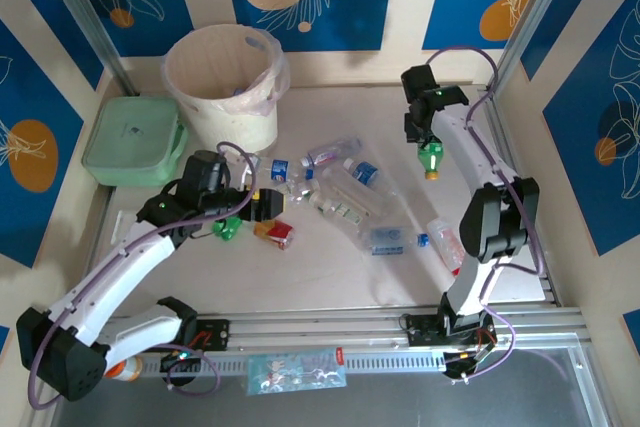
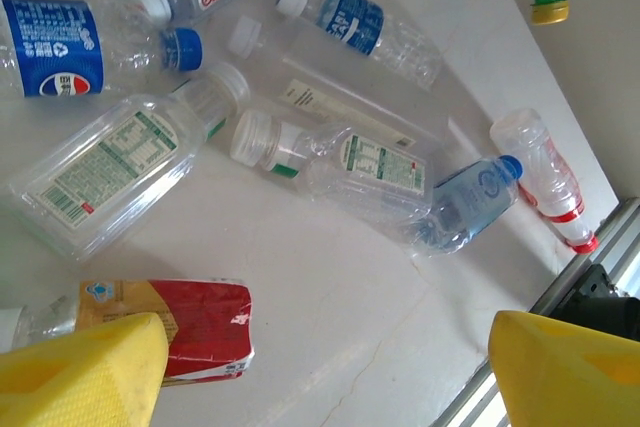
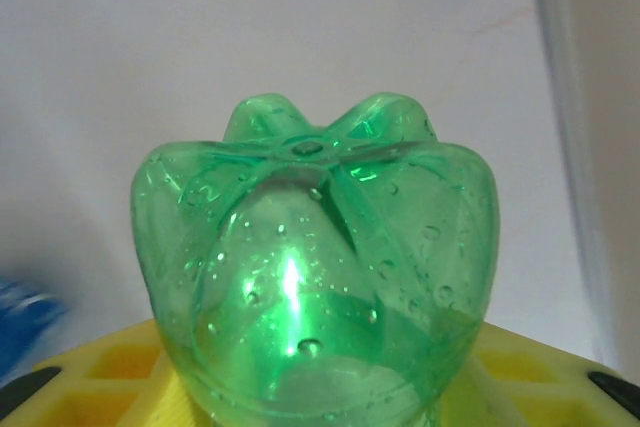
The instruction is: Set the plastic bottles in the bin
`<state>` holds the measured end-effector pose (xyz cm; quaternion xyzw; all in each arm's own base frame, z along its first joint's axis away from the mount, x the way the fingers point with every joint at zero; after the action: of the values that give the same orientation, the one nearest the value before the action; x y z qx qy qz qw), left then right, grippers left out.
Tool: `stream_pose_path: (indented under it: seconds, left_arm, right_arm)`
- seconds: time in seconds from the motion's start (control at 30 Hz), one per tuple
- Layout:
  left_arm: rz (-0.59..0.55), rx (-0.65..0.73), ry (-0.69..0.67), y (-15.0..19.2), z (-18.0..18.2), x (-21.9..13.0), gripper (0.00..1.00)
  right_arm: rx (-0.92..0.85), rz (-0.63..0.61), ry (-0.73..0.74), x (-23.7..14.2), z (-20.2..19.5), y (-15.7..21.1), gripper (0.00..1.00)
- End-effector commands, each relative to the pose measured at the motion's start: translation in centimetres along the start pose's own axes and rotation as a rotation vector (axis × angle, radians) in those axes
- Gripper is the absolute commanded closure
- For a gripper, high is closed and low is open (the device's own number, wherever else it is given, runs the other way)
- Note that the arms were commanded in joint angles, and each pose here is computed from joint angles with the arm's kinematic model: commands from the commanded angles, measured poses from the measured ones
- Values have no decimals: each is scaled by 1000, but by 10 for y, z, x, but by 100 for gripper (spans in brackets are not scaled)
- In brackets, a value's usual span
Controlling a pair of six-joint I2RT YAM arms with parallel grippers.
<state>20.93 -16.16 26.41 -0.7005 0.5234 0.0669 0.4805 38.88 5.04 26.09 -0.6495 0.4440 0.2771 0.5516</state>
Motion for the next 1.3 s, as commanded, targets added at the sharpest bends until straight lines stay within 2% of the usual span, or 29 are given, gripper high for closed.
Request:
stream_pose_path:
  seconds: [0.0, 0.1, 0.17, 0.3, 0.47, 0.57, 0.83, 1.07, 1.2, 1.27]
  left_arm:
    - [-101, 47, 57, -20, -23, -17, 14]
    - [-130, 50, 93, -26, -29, -17, 7]
    - [-122, 45, 132, -31, -33, -12, 7]
    - [-106, 47, 291, -42, -53, -5, 7]
    - [-80, 30, 446, -61, -76, 2, 5]
    - [-51, 62, 525, -66, -91, 2, 5]
    - [20, 61, 670, -67, -105, 9, 5]
    - [16, 37, 799, -74, -118, 7, 8]
    - [9, 21, 888, -78, -124, 5, 14]
    - [4, 10, 928, -80, -126, 5, 21]
  right_arm:
    - [89, -47, -219, -41, 15, 8, 52]
    - [134, -80, -426, -72, 29, 19, 53]
    - [157, -100, -598, -93, 39, 26, 53]
    - [168, -126, -831, -127, 52, 38, 52]
    - [200, -95, -1138, -159, 68, 55, 52]
    - [192, -75, -1272, -175, 80, 62, 52]
    - [151, -34, -1450, -200, 102, 67, 52]
    - [128, -42, -1548, -214, 107, 71, 51]
    - [132, -51, -1598, -213, 109, 75, 51]
    - [137, -59, -1626, -212, 109, 78, 51]
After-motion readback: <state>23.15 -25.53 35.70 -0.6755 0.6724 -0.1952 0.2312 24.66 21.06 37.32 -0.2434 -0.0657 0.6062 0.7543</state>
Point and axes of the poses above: each hand's point on the last joint's axis, 136 mm out from that joint toward the fingers, its own x axis out along the fingers, its own z axis along the line the jaws close on, y = z × x, the point moved 7 cm from there along -x, back along the fingers, and after that the axes turned 3 degrees about -x, right-handed, at the moved point
